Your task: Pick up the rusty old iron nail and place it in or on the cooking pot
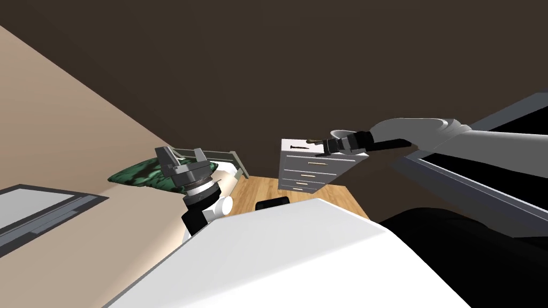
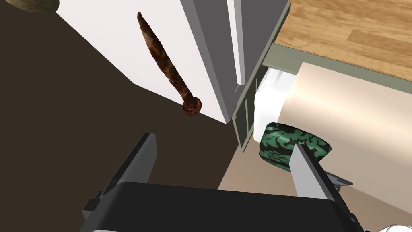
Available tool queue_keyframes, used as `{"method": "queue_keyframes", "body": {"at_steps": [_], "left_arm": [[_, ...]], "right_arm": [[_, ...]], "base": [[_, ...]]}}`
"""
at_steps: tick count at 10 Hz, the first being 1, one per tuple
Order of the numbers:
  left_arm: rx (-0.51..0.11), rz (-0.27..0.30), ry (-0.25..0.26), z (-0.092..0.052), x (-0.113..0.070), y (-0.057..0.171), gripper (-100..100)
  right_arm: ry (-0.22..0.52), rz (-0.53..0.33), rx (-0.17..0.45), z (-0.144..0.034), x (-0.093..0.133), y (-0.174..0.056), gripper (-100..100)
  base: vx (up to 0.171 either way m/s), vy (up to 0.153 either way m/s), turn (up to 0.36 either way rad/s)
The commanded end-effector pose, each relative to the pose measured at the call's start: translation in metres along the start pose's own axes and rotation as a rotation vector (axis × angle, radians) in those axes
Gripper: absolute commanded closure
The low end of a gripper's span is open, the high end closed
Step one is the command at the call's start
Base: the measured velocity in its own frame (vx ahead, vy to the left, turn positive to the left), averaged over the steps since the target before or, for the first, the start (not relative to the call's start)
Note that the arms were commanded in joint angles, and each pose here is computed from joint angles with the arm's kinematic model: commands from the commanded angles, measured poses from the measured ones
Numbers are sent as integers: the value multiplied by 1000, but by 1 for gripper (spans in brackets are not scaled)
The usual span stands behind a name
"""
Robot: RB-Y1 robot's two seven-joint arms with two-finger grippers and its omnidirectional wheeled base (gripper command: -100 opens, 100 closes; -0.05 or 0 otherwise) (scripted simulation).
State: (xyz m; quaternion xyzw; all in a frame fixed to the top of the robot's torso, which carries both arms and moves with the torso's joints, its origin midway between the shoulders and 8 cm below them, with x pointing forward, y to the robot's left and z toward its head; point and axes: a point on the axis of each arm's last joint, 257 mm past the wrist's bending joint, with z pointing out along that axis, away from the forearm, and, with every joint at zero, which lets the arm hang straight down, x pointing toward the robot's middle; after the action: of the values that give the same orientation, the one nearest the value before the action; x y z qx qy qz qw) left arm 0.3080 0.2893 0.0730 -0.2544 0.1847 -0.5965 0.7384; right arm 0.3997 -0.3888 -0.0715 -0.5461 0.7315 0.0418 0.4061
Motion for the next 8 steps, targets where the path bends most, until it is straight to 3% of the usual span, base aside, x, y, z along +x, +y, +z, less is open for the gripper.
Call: {"method": "queue_keyframes", "body": {"at_steps": [1, 8], "left_arm": [[0, 0, 0, 0, 0, 0, 0], [0, 0, 0, 0, 0, 0, 0]], "right_arm": [[55, -4, -32, 0, 12, 1, -100], [240, -48, -148, -1, 35, 5, -100]], "base": [[72, 53, 32], [73, 49, 15]]}}
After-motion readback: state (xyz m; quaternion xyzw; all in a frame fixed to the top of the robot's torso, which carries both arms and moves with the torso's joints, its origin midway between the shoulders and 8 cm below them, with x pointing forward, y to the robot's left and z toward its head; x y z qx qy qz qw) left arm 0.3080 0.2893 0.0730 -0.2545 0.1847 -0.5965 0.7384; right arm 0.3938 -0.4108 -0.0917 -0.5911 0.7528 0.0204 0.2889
